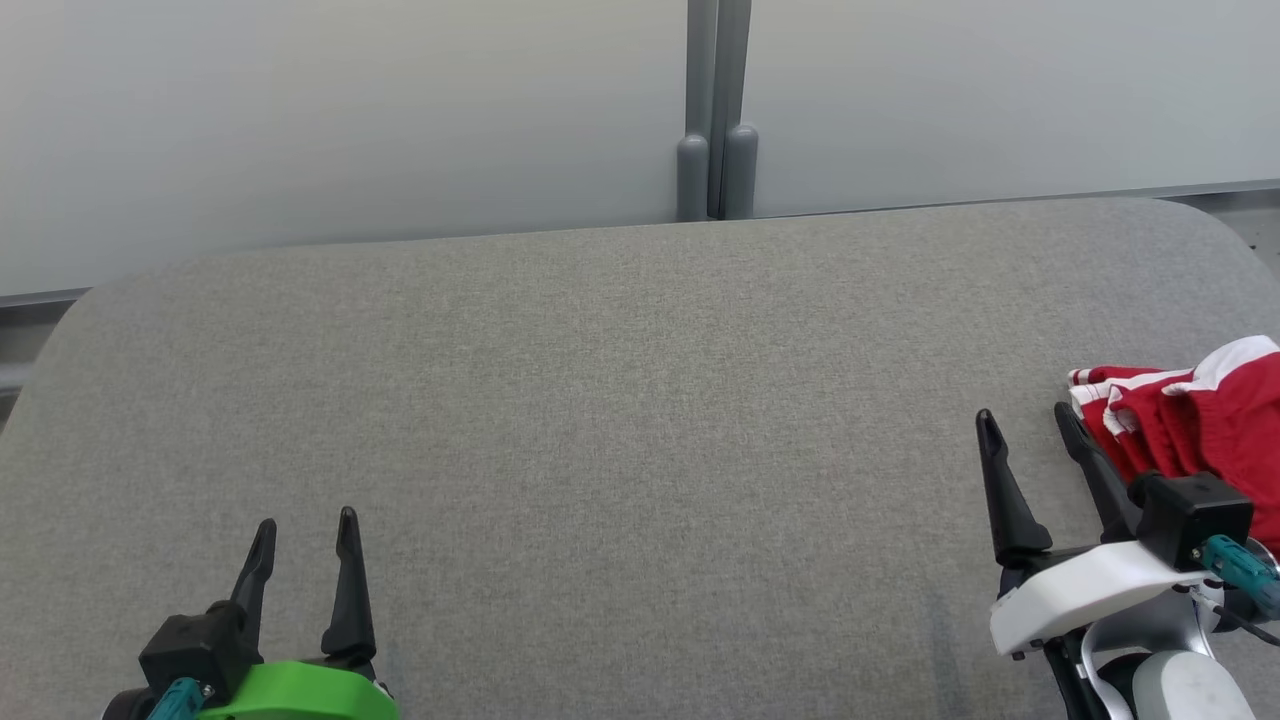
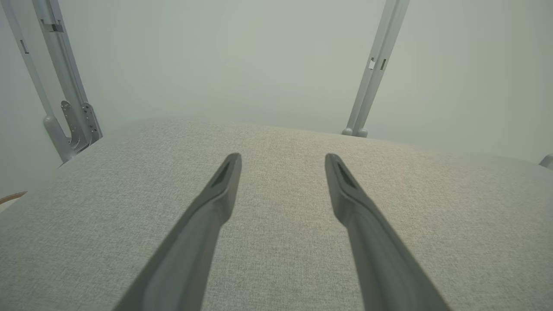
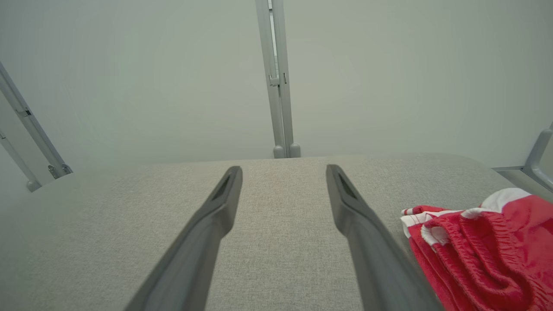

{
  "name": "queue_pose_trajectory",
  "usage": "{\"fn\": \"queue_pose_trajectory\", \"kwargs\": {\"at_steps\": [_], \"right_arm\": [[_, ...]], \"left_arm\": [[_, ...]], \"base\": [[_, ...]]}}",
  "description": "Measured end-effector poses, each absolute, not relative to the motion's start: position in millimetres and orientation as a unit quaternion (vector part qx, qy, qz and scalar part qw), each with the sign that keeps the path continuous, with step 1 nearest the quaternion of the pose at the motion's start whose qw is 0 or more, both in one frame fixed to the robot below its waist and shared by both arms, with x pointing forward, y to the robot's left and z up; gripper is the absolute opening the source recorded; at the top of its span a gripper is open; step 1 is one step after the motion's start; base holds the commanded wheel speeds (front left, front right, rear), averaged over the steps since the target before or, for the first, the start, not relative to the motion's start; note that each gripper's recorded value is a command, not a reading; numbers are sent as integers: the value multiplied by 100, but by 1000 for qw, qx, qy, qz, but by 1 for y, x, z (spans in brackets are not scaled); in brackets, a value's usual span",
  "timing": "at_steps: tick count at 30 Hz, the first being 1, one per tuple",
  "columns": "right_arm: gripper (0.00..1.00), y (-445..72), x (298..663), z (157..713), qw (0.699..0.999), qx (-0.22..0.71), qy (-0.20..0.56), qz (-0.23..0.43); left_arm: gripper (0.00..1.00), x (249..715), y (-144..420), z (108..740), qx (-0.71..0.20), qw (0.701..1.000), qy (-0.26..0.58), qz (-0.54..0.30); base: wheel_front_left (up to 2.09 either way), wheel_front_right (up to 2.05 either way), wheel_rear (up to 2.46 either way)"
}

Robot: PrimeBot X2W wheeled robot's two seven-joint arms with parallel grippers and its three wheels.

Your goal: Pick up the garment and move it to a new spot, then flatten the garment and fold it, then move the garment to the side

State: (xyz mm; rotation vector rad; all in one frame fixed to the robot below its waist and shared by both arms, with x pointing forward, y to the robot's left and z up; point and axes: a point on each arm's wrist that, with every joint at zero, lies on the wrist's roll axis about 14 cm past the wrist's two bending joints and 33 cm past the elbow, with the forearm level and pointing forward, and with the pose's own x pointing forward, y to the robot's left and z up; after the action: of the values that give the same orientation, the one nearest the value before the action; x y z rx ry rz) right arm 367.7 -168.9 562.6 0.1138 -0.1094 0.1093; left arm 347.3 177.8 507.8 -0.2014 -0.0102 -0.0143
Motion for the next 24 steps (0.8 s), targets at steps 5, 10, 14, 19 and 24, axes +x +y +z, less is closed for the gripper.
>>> {"fn": "queue_pose_trajectory", "kwargs": {"at_steps": [5, 10, 14, 19, 24], "right_arm": [[100, -165, 364, 561, 994, 68, -54, 61], [100, -164, 363, 560, 994, 74, -55, 62], [100, -162, 364, 561, 994, 74, -58, 65], [100, -163, 365, 561, 994, 73, -59, 64], [100, -166, 367, 564, 994, 72, -62, 60]], "left_arm": [[100, 345, 179, 507, -100, 995, -4, -3], [100, 343, 179, 507, -96, 995, -4, -1], [100, 343, 180, 507, -95, 995, -5, 0], [100, 342, 180, 508, -92, 996, -4, -2], [100, 344, 177, 506, -89, 996, 2, -9]], "base": [[0, 0, 0], [0, 0, 0], [0, 0, 0], [0, 0, 0], [0, 0, 0]]}}
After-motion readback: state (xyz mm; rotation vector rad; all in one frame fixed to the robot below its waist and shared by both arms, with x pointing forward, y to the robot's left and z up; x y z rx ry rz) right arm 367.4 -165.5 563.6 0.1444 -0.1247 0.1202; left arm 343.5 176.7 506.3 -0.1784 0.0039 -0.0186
